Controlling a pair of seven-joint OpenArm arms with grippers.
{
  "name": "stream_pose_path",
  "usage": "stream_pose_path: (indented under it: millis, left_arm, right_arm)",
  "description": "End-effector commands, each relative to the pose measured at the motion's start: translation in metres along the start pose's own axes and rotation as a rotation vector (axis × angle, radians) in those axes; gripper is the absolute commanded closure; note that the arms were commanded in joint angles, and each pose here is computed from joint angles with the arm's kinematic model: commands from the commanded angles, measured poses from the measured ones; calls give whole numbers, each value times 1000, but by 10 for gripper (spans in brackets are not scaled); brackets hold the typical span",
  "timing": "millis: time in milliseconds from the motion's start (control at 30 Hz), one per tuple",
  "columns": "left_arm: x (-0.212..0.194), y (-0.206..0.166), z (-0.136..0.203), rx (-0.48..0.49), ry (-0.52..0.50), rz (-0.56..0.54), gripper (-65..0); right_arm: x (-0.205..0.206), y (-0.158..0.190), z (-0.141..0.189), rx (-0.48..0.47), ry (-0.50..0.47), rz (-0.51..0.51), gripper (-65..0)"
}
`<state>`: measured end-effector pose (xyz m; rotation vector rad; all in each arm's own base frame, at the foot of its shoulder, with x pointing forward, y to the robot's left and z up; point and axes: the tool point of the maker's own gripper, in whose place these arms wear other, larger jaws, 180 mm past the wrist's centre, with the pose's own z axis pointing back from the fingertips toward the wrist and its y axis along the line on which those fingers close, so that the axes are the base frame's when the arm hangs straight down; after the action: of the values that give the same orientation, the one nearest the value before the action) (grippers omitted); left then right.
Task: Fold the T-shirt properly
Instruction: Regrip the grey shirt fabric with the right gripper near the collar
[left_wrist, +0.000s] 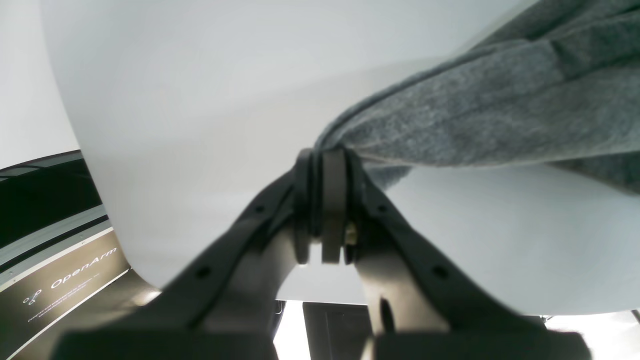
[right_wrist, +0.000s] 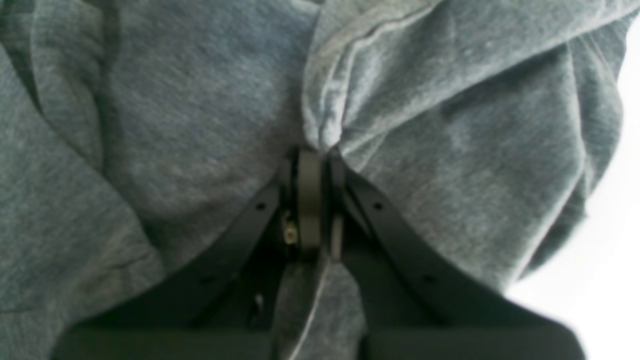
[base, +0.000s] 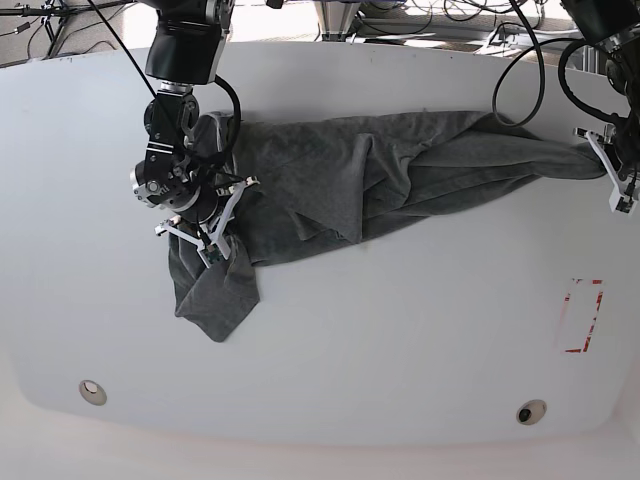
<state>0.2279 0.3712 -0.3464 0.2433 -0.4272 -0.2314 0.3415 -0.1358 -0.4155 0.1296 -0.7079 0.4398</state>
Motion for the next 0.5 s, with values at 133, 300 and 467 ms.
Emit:
stream_pose_path:
  millis: [133, 300, 467]
  left_arm:
    - [11, 12, 8, 34, -31, -12, 0]
    - [11, 12, 8, 33, -30, -13, 0]
    - [14, 13, 8, 35, -39, -12, 0]
  right_arm:
    - [32, -12, 22, -61, -81, 48, 0]
    - [43, -20, 40, -114, -77, 82, 0]
    - [54, -26, 55, -157, -88, 108, 0]
